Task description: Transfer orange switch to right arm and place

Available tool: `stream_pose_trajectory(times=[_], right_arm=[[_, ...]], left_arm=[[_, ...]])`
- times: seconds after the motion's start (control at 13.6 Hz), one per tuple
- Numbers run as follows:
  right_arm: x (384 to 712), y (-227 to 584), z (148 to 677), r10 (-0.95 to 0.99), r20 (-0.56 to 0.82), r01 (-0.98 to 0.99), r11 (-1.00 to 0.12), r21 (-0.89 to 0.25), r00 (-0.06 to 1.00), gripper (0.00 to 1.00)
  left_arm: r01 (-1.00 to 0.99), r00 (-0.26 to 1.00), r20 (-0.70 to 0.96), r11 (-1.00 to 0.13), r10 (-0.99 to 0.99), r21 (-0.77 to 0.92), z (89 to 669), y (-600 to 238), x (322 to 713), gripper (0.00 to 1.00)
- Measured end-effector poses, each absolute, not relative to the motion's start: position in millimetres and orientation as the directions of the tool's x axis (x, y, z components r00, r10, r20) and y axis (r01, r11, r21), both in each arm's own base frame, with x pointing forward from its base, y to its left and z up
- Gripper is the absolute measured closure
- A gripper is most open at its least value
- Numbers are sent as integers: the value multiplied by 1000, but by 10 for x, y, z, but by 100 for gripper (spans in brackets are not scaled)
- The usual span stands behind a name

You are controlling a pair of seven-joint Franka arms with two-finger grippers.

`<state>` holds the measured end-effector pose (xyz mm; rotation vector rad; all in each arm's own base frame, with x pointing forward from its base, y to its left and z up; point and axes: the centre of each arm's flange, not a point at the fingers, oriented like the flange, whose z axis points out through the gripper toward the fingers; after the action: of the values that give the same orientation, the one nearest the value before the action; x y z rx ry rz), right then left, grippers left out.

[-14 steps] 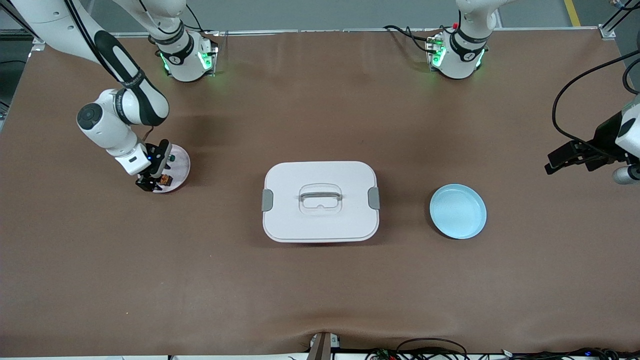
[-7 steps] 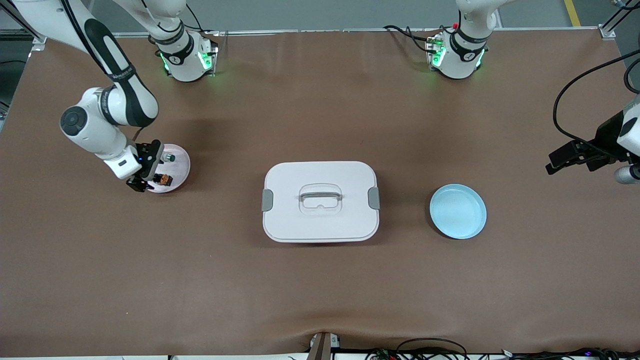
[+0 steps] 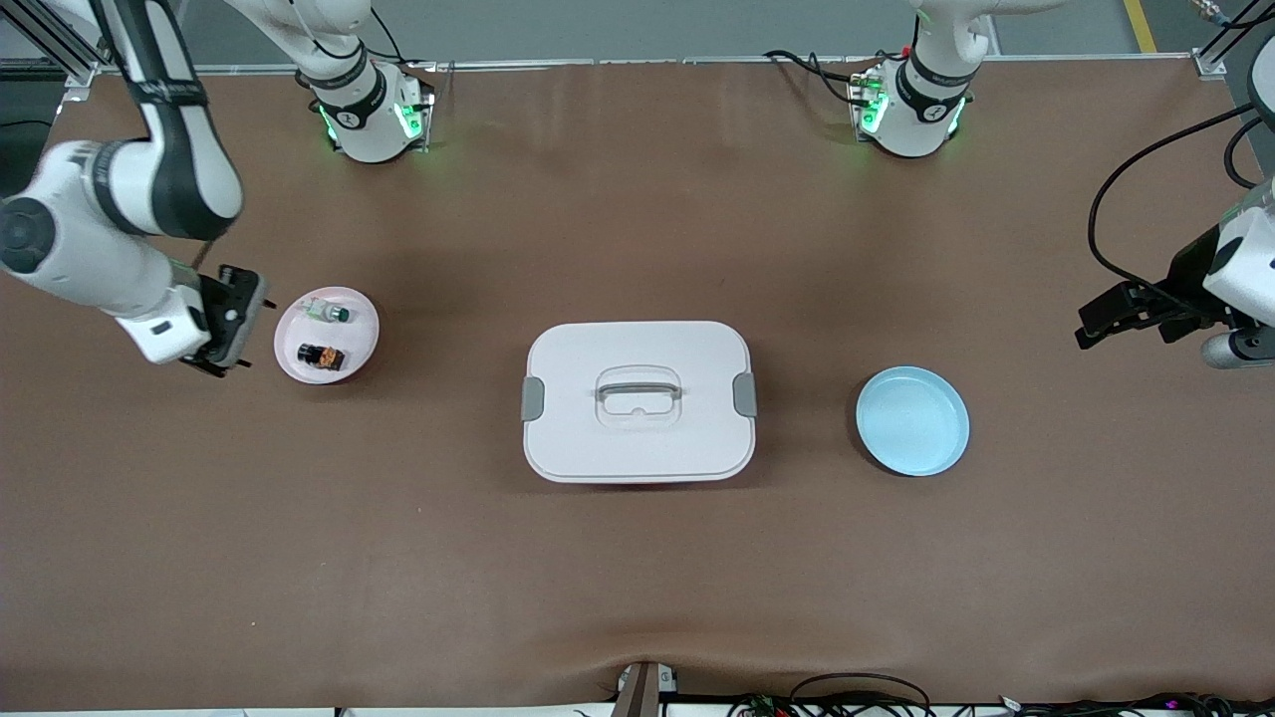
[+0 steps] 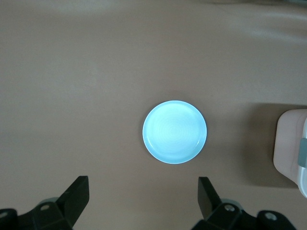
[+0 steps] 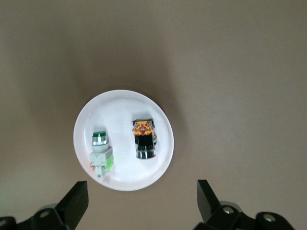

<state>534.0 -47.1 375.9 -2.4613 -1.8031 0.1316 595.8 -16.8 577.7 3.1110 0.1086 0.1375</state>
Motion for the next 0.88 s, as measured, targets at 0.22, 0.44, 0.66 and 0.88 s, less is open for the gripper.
stream_pose_trajectory(times=[0.22,0.44,0.66,0.88], right_arm=[[5461,-556,4231,931,-49,919,-366,-146,363,0],[5476,-576,4688,850,-110,828,-526,-193,515,0],[5447,-640,5222,686,-211,665,-727,-170,696,0],[5436,-670,5553,493,-255,487,-869,-91,832,0]], left_arm=[[70,995,71,-997,71,23,5782,-169,5936,0],[67,996,65,-997,69,23,5783,-184,5928,0],[71,995,66,-997,73,23,5817,-159,5913,0],[78,995,64,-997,79,25,5905,-114,5828,0]])
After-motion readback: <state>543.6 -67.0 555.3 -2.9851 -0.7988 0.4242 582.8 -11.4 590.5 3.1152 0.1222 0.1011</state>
